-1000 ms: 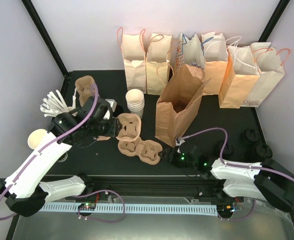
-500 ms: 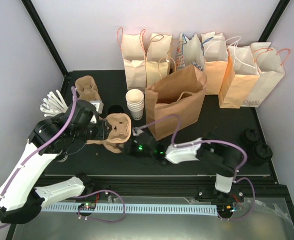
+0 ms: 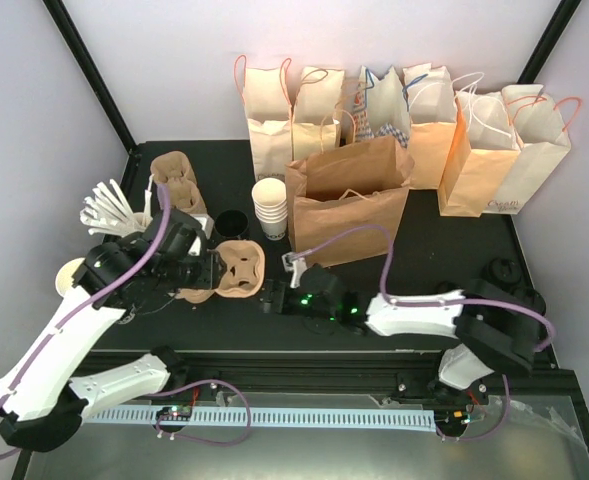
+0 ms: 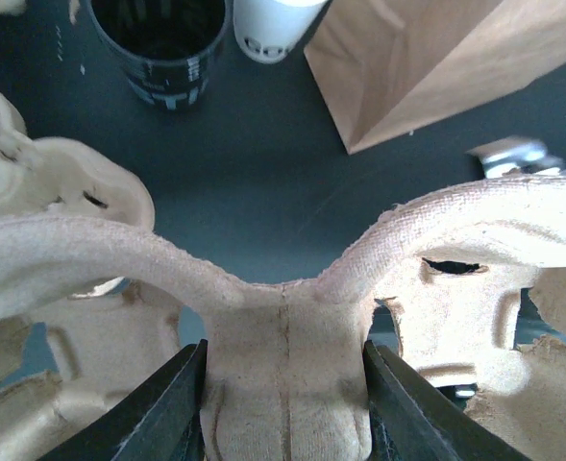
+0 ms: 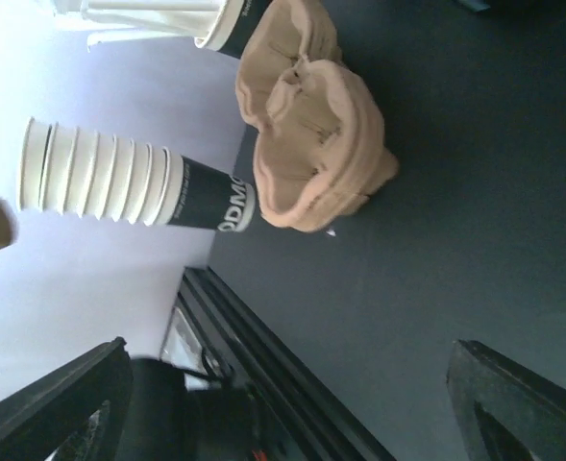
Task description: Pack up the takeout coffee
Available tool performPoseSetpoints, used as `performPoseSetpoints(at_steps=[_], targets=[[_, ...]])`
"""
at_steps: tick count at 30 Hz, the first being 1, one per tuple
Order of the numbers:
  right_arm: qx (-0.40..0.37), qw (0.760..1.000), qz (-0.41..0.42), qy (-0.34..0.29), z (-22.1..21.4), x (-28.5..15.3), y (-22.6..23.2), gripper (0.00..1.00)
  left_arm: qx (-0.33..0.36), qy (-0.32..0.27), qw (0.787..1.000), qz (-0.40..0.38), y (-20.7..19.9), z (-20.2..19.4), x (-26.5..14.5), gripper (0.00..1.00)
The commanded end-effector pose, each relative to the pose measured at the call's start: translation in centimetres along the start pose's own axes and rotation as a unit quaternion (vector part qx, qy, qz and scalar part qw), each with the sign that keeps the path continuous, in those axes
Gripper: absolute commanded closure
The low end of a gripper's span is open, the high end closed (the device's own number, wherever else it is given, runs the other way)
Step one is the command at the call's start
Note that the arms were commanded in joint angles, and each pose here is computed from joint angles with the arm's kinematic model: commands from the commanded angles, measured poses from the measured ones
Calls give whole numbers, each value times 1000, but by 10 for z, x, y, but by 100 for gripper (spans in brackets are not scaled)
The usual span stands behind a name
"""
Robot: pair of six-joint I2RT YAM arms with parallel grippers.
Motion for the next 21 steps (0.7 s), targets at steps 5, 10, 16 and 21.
performPoseSetpoints(at_steps=[5,10,16,21], targets=[[-58,988,-140,-2,30,-92,-63,7,28,72,996,-36,-23,-16,64,56],[-30,975,-216,-41,42,-146,-94,6,54,94,992,-57,-49,-30,111,56],[-33,948,-306,-84,61,-196,-106,6,49,129,989,-50,-84,-45,160,57],[-40,936,-339,-84,64,-210,-104,6,-51,179,982,-35,-106,-62,197,57]])
Point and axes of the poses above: each gripper's point midway between its finger pads, its own x axis out along the fingers, its own y axis along the line the jaws close on, z = x × y, the point moved 2 cm from there along -x, back along the fingers, and after that the axes turned 9 degrees about x, right-handed, at the moved point
